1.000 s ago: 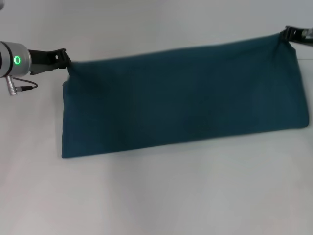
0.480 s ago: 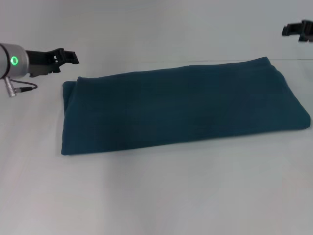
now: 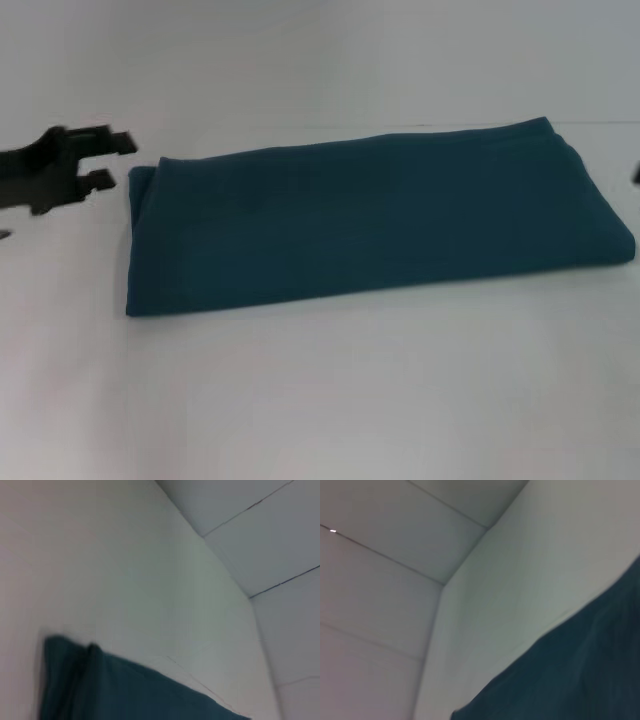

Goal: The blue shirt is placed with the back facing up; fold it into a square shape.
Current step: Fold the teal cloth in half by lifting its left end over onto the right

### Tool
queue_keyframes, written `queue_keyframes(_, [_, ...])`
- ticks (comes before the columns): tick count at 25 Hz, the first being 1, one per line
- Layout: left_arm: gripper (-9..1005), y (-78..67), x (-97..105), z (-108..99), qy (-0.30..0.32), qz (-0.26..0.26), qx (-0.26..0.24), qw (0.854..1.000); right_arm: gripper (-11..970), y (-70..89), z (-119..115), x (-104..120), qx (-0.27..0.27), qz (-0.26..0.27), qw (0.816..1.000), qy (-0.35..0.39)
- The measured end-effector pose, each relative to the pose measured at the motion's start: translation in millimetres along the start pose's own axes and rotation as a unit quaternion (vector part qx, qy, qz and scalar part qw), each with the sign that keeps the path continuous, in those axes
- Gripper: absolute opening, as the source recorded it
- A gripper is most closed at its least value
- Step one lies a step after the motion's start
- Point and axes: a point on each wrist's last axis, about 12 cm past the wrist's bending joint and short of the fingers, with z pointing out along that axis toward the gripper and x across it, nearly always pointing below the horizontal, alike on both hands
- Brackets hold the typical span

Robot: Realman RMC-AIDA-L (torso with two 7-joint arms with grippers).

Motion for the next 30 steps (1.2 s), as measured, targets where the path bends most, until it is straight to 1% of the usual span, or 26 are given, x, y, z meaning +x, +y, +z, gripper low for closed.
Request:
queue_keyframes(1, [642,0.0,0,0,0.000,0.000,0.000,1.000,704,-3.1,-6,7,-0.009,0.004,1.000,0.002])
queue_keyframes(2, [642,4.3,4,-6,0.002,-0.014,0.008,1.000,703,-6.0,-12,15,-0.019,0.008,1.000,0.004])
queue_keyframes(3, [642,16.9,16,-22,0.007,-0.053,0.026,0.998,701,-8.9,-17,22,-0.027,0.012,1.000,0.005])
queue_keyframes(5, [642,26.4,24,-31,0.006,-0.080,0.034,0.996,699,-12.1,-22,30,-0.038,0.017,0.999,0.008])
queue_keyframes(6, [642,34.5,32,-36,0.006,-0.103,0.039,0.994,699,-12.7,-22,33,-0.042,0.019,0.999,0.010])
queue_keyframes(9, [641,48.8,48,-42,0.007,-0.141,0.042,0.989,701,-11.2,-21,35,-0.050,0.015,0.998,0.016])
queue_keyframes(11, [641,55.5,57,-41,0.008,-0.161,0.040,0.986,701,-8.6,-17,34,-0.055,0.009,0.998,0.021])
queue_keyframes(16, [641,65.1,72,-37,0.004,-0.193,0.028,0.981,701,-2.1,-6,30,-0.066,-0.006,0.997,0.031])
queue_keyframes(23, [642,73.8,82,-30,0.006,-0.215,-0.002,0.976,701,-0.7,-1,33,-0.070,-0.012,0.997,0.038])
queue_keyframes(30, [642,75.2,86,-18,0.011,-0.223,-0.010,0.975,700,-1.6,-2,33,-0.067,-0.017,0.997,0.036])
